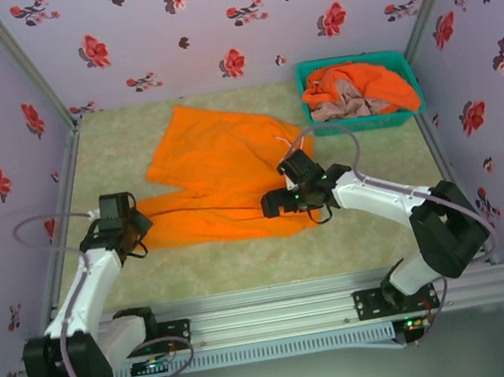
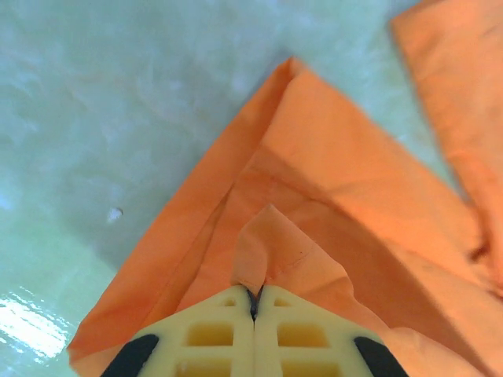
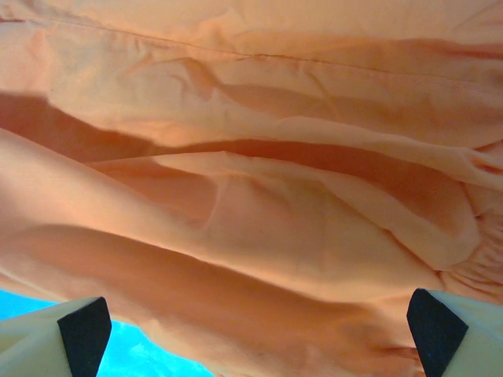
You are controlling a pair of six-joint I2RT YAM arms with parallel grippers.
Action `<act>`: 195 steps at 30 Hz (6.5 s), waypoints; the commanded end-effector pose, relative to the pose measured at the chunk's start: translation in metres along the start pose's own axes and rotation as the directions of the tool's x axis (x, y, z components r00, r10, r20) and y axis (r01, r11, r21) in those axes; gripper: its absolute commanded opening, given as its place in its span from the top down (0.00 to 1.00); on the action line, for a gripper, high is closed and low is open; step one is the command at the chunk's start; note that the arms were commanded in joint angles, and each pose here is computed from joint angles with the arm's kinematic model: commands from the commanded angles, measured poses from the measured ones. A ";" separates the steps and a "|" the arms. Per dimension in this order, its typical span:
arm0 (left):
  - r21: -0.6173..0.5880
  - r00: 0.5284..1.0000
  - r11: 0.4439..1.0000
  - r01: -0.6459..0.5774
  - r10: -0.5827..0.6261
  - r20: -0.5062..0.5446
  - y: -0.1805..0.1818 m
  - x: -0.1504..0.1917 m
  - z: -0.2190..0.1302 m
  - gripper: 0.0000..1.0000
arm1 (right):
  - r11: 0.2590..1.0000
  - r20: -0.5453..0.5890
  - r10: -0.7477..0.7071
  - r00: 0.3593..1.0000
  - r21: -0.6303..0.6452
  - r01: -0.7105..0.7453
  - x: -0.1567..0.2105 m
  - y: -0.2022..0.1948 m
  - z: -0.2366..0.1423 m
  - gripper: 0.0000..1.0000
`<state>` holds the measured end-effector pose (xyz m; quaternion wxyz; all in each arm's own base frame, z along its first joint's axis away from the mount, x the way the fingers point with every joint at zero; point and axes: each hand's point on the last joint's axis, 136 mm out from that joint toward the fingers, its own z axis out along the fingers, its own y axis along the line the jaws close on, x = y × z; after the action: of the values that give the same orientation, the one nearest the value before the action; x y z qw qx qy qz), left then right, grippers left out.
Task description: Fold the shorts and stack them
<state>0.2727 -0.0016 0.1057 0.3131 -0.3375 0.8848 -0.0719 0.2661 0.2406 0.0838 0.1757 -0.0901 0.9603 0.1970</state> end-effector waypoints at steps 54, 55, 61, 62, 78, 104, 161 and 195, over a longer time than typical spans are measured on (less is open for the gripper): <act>0.582 0.992 0.810 -0.072 0.120 -0.044 -0.291 -0.060 0.119 0.01 | 0.979 0.110 0.198 0.974 -0.072 -0.191 -0.118 0.000 -0.002 0.08; 0.577 0.991 0.814 -0.070 0.120 -0.050 -0.291 -0.058 0.130 0.01 | 0.978 0.097 0.205 0.974 -0.064 -0.200 -0.119 -0.003 0.006 0.08; 0.517 0.990 0.856 -0.032 0.099 -0.103 -0.266 -0.045 0.174 0.01 | 0.974 0.044 0.224 0.974 -0.050 -0.222 -0.127 -0.007 0.041 0.08; 0.509 0.990 0.861 -0.025 0.090 -0.104 -0.259 -0.045 0.176 0.01 | 0.973 0.037 0.227 0.973 -0.050 -0.225 -0.128 -0.007 0.046 0.08; 0.309 0.990 0.941 0.139 -0.121 -0.076 -0.114 -0.083 0.209 0.01 | 0.945 -0.030 0.322 0.946 -0.059 -0.323 -0.168 0.000 0.120 0.06; 0.481 0.999 0.877 -0.020 0.030 -0.013 -0.155 -0.067 0.036 0.00 | 0.952 0.193 0.221 0.956 -0.254 -0.169 -0.185 0.063 -0.001 0.01; 0.348 0.983 0.936 0.053 0.012 -0.183 -0.126 -0.056 0.106 0.00 | 0.347 0.244 -0.835 0.494 -0.462 0.816 0.118 0.290 0.043 0.01; 0.383 0.999 0.923 0.041 -0.024 -0.049 -0.118 -0.098 0.041 0.01 | 0.226 0.273 -0.885 0.378 -0.458 0.860 0.156 0.319 0.095 0.01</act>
<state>0.4254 -0.0240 0.1538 0.3451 -0.2901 0.8566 -0.2509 0.0695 0.5499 0.0351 0.1582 -0.6538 0.6643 0.3258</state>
